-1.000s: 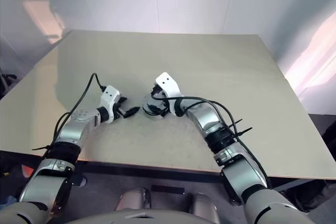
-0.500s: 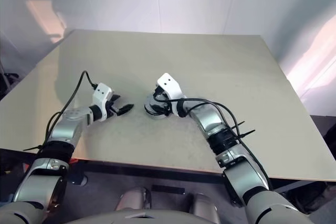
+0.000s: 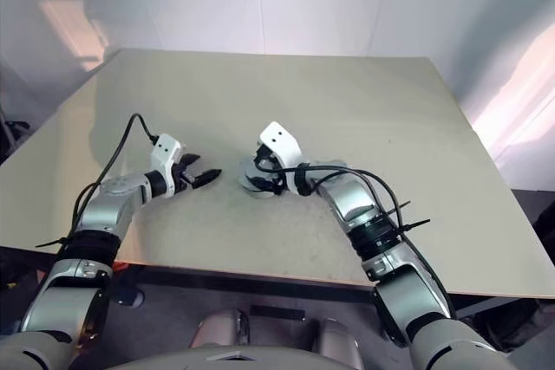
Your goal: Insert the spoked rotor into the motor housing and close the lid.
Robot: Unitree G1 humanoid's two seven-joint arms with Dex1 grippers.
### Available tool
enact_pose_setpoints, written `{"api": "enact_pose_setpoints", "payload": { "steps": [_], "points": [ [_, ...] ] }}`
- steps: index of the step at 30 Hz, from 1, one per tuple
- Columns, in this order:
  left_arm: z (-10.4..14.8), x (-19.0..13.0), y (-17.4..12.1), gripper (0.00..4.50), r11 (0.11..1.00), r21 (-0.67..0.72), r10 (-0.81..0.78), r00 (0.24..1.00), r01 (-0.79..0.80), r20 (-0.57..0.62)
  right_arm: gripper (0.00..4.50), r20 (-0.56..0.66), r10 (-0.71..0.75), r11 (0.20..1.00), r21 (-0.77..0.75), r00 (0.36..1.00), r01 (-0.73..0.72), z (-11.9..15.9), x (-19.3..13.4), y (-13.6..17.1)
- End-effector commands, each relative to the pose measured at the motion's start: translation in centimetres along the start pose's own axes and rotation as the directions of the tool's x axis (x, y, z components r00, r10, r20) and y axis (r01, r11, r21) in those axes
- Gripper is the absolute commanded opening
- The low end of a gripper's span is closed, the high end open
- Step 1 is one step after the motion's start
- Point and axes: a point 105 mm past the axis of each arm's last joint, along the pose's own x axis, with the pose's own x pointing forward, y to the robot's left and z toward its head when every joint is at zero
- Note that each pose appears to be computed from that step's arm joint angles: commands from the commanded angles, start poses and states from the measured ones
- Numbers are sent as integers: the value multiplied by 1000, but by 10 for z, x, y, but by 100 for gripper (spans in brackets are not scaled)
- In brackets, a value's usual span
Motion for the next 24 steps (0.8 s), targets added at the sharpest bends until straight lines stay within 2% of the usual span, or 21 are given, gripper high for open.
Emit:
{"api": "enact_pose_setpoints", "payload": {
  "steps": [1, 14, 24],
  "points": [
    [19, -1, 1, 450, 999, 37, 2, 999, -4, 53, 314, 24, -21, 1000, -20, 999, 21, 7, 1, -6],
    [16, -3, 1, 450, 999, 30, 11, 999, -13, 49, 314, 26, 34, 999, 13, 999, -34, 7, -5, -1],
    [15, -1, -1, 450, 1000, 30, 7, 999, -8, 45, 314, -11, 10, 1000, 4, 1000, -10, -1, 1, -3]
  ]
}}
